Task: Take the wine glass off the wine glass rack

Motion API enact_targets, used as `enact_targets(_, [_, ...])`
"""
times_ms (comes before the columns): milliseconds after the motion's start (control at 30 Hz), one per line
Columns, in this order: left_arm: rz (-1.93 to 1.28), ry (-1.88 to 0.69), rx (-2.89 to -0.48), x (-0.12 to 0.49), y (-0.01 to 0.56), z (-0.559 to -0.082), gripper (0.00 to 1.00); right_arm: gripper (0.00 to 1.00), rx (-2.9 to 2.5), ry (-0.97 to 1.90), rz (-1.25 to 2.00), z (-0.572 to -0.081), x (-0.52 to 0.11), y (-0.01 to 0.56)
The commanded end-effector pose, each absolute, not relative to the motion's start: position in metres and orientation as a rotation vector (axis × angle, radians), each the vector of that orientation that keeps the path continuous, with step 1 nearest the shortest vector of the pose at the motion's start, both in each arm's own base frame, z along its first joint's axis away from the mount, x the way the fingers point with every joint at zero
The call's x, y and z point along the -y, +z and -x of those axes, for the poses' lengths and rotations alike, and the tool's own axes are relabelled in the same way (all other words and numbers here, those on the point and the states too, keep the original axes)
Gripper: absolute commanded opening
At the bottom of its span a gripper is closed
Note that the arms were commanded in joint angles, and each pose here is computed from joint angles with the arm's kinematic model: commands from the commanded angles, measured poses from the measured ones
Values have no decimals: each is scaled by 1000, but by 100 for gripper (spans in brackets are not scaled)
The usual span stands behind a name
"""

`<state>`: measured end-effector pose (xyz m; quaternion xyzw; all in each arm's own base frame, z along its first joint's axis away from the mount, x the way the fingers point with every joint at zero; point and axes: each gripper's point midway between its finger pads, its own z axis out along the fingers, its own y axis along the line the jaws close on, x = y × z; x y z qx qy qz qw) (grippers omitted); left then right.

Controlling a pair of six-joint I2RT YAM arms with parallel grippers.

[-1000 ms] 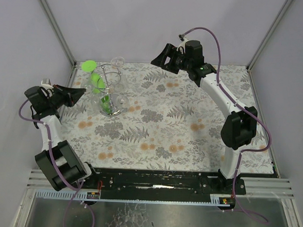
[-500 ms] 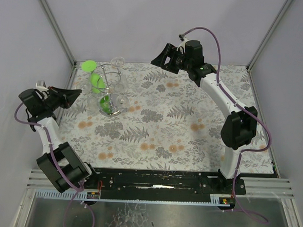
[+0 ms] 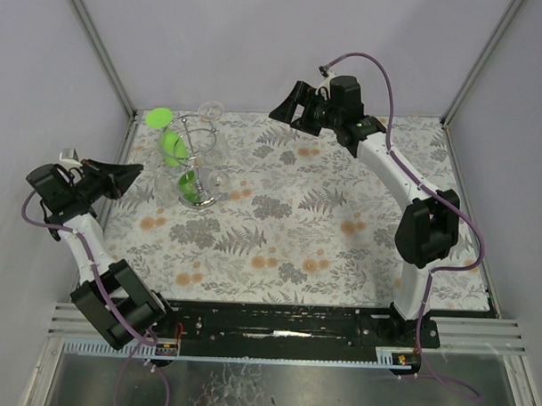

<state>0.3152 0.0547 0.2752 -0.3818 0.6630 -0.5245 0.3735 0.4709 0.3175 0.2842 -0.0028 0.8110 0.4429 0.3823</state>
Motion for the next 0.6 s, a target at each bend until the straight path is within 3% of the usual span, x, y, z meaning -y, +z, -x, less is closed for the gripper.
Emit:
enact_targets(0, [904, -1341, -1694, -57, 293, -306, 0, 100, -1954, 1165, 66, -461, -314, 330])
enact_targets(567, [777, -1254, -1738, -75, 317, -276, 0, 99, -1984, 1166, 70, -467, -318, 319])
